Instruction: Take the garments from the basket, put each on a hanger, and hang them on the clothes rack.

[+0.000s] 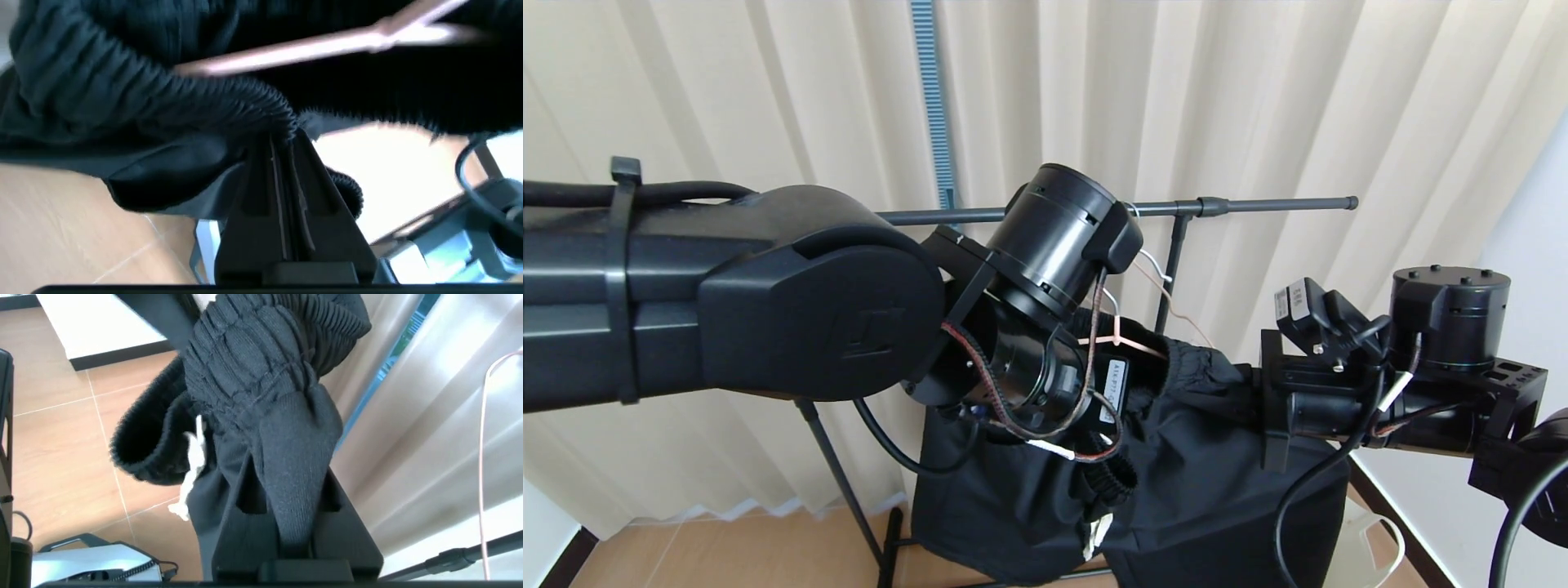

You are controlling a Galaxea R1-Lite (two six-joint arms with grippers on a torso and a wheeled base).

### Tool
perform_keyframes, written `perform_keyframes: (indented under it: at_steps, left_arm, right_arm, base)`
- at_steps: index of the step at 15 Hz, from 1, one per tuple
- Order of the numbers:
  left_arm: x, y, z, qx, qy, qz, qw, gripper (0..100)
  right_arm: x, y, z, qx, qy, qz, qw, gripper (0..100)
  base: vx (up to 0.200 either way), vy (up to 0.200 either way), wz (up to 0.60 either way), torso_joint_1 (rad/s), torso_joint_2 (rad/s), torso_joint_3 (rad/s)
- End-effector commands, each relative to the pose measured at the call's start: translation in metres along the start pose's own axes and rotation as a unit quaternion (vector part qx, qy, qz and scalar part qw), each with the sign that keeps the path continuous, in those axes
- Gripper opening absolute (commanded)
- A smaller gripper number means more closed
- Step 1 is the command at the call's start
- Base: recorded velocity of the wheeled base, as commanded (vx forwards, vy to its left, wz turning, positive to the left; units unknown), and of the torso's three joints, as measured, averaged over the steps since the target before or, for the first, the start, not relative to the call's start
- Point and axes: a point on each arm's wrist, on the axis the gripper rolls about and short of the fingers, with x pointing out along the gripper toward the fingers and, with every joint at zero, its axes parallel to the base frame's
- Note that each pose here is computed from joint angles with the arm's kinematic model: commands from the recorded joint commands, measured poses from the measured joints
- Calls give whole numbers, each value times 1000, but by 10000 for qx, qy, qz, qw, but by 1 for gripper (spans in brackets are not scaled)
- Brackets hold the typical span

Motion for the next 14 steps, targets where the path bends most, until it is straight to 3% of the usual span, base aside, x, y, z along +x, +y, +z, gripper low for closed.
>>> perform_keyframes:
  at_steps: [1,2,14]
  left_arm:
    - [1,0,-1,5,13,10,10000,0]
    - [1,0,-1,5,13,10,10000,100]
    - [-25,-6,-17,221,-103,168,9996,100]
  right_arm:
    - [-1,1,1,-16,-18,20,10000,0]
    - [-1,1,1,-21,-28,33,10000,0]
    - [0,0,0,-16,-17,29,10000,0]
  base:
    - [0,0,0,0,0,0]
    - [0,0,0,0,0,0]
    - [0,0,0,0,0,0]
